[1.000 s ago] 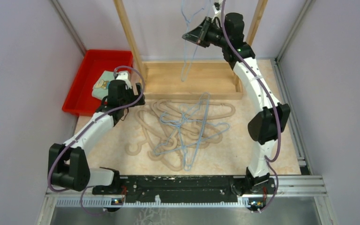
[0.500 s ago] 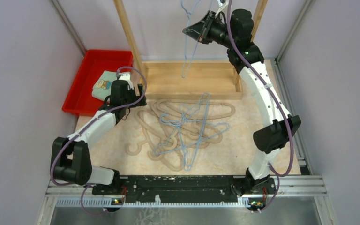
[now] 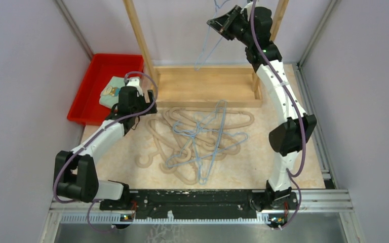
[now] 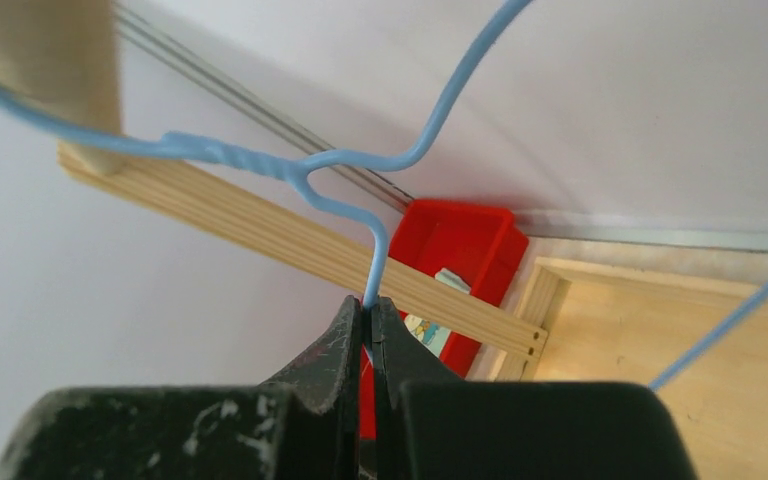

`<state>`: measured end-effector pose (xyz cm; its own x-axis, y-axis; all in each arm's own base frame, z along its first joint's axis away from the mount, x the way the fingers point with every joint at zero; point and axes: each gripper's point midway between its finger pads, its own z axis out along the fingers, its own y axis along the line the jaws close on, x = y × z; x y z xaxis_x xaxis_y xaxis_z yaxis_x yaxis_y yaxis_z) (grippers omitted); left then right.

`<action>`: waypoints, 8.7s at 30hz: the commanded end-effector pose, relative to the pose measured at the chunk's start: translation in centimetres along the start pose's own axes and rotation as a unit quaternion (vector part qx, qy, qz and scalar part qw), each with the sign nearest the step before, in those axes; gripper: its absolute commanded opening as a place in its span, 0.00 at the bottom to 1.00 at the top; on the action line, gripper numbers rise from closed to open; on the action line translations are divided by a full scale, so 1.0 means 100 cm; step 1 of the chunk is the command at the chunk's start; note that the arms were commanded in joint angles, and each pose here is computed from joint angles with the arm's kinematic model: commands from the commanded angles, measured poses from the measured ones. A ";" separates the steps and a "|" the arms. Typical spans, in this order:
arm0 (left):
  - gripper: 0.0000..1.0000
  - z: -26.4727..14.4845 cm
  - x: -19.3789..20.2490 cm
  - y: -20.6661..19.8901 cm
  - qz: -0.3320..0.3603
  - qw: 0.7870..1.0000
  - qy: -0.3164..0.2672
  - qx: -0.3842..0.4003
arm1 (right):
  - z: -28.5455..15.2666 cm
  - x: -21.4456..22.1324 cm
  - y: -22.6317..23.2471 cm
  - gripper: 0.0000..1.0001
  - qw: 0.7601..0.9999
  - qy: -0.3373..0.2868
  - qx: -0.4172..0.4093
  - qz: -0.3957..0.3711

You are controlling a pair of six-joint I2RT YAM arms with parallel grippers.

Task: Organize the hangers

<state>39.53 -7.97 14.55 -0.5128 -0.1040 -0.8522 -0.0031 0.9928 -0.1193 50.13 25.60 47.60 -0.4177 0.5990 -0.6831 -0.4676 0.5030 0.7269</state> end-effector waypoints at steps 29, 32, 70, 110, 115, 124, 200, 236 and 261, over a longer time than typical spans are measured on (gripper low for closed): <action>1.00 0.015 -0.004 -0.006 -0.011 1.000 -0.002 0.017 | -0.171 0.003 -0.016 0.75 0.974 -0.031 0.165 -0.151; 1.00 0.019 -0.001 -0.007 -0.011 1.000 0.004 0.017 | -0.190 0.029 -0.022 0.75 0.960 0.022 0.193 -0.204; 1.00 0.018 0.052 0.003 -0.042 0.997 0.059 -0.001 | -0.206 0.428 -0.114 0.47 0.830 0.472 0.135 -0.266; 1.00 -0.002 0.055 0.015 -0.053 0.997 0.043 -0.023 | -0.216 0.383 -0.084 0.15 0.814 0.477 0.138 -0.300; 1.00 -0.001 0.053 0.014 -0.057 0.997 0.039 -0.022 | -0.219 0.368 -0.076 0.15 0.817 0.471 0.134 -0.304; 1.00 0.002 0.039 0.013 -0.057 0.998 0.026 -0.023 | -0.176 0.306 -0.053 0.00 0.850 0.410 0.148 -0.298; 1.00 0.030 0.033 0.018 -0.035 0.999 0.026 -0.022 | -0.060 0.016 0.055 0.18 0.941 -0.104 0.192 -0.260; 1.00 0.054 0.056 0.008 -0.070 0.995 0.071 -0.007 | -0.201 0.355 -0.069 0.56 0.825 0.436 0.029 -0.357; 1.00 0.027 0.081 0.024 -0.074 0.993 0.081 -0.032 | -0.229 0.457 -0.120 0.46 0.781 0.549 -0.010 -0.298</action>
<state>38.01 -7.09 5.41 -0.6519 -0.2236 -0.7246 -0.1201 0.9739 -0.1925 18.80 31.38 6.13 -0.5577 -0.6440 -0.5237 -0.8243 0.5035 0.2588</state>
